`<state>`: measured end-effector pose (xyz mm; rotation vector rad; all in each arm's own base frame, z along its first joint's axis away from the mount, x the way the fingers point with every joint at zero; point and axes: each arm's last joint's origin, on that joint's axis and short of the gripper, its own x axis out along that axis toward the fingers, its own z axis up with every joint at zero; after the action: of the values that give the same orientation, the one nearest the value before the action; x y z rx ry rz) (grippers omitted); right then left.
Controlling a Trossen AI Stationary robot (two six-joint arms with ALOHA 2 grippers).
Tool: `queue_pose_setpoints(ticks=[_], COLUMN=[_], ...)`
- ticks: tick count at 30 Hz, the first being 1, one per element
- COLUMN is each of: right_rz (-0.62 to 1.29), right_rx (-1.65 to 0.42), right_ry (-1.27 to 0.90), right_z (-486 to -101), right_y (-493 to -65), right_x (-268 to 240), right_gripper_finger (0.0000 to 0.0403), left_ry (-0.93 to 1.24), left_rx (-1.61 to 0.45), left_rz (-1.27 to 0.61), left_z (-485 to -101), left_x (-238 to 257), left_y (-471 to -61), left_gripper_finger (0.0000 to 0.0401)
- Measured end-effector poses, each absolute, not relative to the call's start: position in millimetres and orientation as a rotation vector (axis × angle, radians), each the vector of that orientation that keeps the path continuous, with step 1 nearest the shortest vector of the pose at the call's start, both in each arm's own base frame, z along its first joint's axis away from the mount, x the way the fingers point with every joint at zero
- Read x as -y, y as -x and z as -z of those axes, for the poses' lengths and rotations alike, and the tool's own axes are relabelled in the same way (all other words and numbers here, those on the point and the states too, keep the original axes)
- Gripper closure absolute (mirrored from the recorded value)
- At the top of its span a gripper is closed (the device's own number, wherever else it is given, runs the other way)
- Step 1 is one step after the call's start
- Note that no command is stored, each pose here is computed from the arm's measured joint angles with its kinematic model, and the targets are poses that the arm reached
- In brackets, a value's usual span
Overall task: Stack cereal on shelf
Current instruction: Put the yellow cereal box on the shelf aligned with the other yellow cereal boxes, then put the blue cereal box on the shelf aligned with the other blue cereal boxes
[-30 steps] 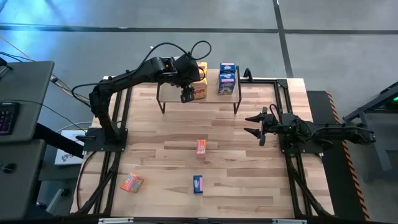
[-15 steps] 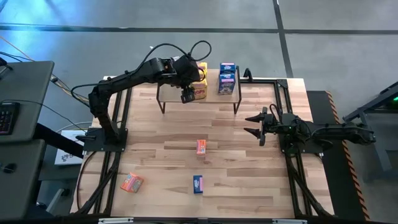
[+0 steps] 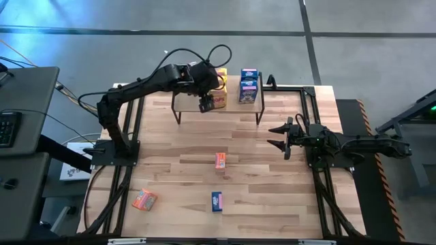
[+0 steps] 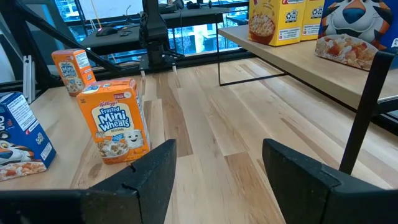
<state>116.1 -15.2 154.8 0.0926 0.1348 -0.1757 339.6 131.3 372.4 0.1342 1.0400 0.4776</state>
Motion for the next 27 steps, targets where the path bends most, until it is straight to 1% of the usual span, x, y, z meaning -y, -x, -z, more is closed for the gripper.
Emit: queue_pose_setpoints(ticks=[4,13,27], right_rz=[0.176,0.176,0.176], right_rx=[-0.135,-0.135,-0.15], right_ry=[-0.093,-0.093,-0.093], right_z=[-154.8,-154.7,-153.3], right_y=[-116.1,-116.1,-115.9], right_x=[15.2,15.2,15.1], right_gripper_finger=[0.0171,0.0171,0.0171], left_ry=[-0.119,-0.128,-0.165], left_rx=[-1.032,-1.027,-0.939], left_rz=[-0.539,-0.541,-0.601], left_z=[-372.8,-373.4,-402.3], left_x=[-126.7,-118.8,-101.5], left_y=[-341.0,-343.1,-322.7], left_gripper_finger=[0.0149,0.0149,0.0149])
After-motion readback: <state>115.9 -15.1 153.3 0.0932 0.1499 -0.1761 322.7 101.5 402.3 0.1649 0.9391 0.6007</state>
